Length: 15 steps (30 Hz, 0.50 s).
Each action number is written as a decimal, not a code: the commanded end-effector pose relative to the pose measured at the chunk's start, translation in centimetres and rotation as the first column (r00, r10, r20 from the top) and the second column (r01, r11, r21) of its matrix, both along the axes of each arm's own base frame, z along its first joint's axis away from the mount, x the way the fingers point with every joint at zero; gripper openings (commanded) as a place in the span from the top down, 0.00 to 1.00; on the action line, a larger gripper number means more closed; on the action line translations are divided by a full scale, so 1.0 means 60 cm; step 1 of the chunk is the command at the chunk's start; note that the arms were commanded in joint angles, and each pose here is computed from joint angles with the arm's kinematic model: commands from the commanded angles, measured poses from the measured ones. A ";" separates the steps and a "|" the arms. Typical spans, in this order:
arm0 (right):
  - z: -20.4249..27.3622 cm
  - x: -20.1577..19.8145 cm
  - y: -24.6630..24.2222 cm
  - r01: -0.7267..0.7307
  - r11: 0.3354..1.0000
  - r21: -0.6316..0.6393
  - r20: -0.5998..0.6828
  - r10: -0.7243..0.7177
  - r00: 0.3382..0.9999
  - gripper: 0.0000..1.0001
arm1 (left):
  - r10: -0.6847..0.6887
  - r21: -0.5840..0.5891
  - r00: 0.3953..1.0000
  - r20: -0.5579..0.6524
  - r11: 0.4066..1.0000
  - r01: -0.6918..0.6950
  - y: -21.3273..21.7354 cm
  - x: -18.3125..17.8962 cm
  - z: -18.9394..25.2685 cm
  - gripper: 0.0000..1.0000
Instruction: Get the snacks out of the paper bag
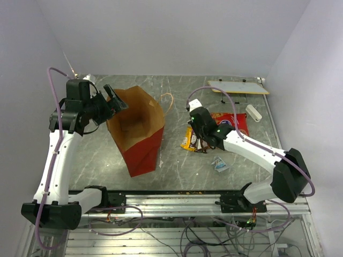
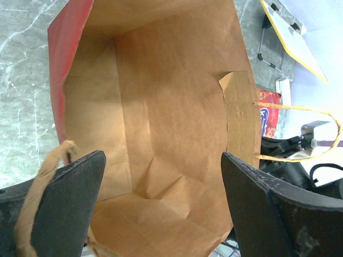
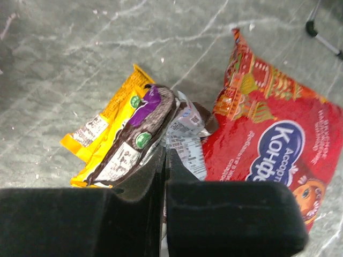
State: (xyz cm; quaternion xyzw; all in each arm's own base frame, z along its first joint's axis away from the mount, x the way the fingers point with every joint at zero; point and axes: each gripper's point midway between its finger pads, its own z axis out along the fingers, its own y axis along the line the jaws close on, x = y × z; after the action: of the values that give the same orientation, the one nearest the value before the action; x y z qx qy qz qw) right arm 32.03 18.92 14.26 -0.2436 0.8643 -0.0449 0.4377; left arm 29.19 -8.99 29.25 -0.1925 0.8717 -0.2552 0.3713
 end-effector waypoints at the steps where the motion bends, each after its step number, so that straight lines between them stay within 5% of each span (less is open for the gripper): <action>1: -0.025 -0.016 -0.007 0.077 0.996 0.034 -0.059 -0.075 0.995 1.00 | -0.027 0.007 0.999 0.031 1.000 0.027 0.000 -0.012 0.030 0.00; 10: -0.070 -0.017 0.017 0.072 0.995 0.071 -0.107 -0.064 0.992 1.00 | -0.136 0.059 0.972 0.190 0.990 0.127 -0.010 -0.019 0.125 0.05; 15: -0.037 -0.007 0.017 0.138 0.983 0.120 -0.079 -0.129 0.988 0.56 | -0.171 0.080 0.944 0.282 0.985 0.154 -0.015 -0.016 0.184 0.05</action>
State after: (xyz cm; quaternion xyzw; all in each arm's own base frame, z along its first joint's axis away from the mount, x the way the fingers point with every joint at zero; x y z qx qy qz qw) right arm 30.90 19.54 9.82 -0.2041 0.8964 -0.0248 0.3928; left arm 28.28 -9.49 37.70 -0.1103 0.8414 -0.2751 0.4518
